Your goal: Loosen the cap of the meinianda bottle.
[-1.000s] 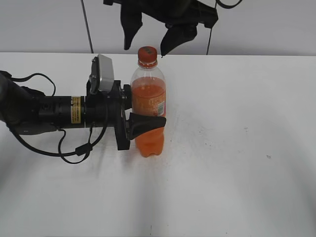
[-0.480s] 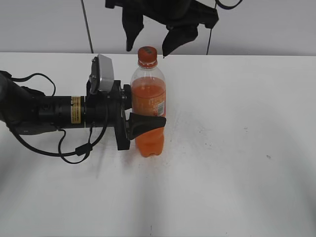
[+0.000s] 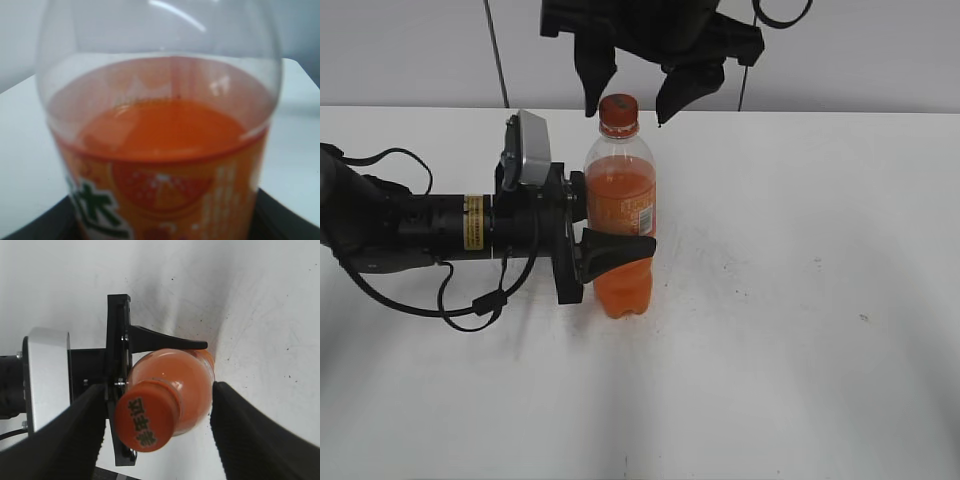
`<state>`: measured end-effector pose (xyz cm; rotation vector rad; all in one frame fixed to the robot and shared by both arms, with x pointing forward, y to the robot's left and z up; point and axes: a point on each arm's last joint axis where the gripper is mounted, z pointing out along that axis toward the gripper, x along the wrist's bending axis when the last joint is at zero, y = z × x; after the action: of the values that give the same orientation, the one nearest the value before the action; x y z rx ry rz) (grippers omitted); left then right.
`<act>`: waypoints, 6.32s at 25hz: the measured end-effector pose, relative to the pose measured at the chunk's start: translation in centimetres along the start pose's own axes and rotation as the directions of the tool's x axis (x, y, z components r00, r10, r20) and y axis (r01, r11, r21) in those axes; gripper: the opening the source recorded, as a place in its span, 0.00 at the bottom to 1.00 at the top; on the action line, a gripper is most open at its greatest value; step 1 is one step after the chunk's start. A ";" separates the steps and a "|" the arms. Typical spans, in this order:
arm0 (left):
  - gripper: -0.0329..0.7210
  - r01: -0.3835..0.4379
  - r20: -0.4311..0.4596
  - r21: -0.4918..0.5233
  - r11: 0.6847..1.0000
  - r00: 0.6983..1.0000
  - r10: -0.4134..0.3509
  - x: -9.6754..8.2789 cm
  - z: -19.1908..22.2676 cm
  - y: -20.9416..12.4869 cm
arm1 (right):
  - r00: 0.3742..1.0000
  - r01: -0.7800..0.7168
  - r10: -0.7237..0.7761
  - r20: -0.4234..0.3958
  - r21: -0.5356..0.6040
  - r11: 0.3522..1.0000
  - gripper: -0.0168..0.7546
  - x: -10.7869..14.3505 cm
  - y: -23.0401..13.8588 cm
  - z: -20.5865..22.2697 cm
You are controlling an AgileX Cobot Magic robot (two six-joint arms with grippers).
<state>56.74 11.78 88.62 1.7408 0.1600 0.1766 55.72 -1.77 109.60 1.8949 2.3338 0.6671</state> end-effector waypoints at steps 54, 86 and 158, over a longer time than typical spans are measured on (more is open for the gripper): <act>0.60 -0.016 0.003 -0.002 1.000 1.000 0.016 0.0 0.0 0.0 | 0.268 0.962 -0.961 -0.066 -0.035 0.271 0.37 0.5 -0.5 -0.5; 0.60 0.001 -0.010 -0.004 1.000 1.000 -0.001 0.1 0.0 0.0 | 0.974 0.098 -0.098 0.204 0.013 0.995 0.37 -18.1 -7.2 -4.2; 0.72 0.031 -0.003 -0.030 0.999 1.000 -0.031 -0.2 -0.2 0.8 | 0.931 -0.260 0.278 0.237 -0.105 0.960 0.62 -26.4 -14.7 2.8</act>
<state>56.46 11.81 89.42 1.7078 0.1859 0.1579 49.43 -28.14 95.91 2.1462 1.8956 0.4872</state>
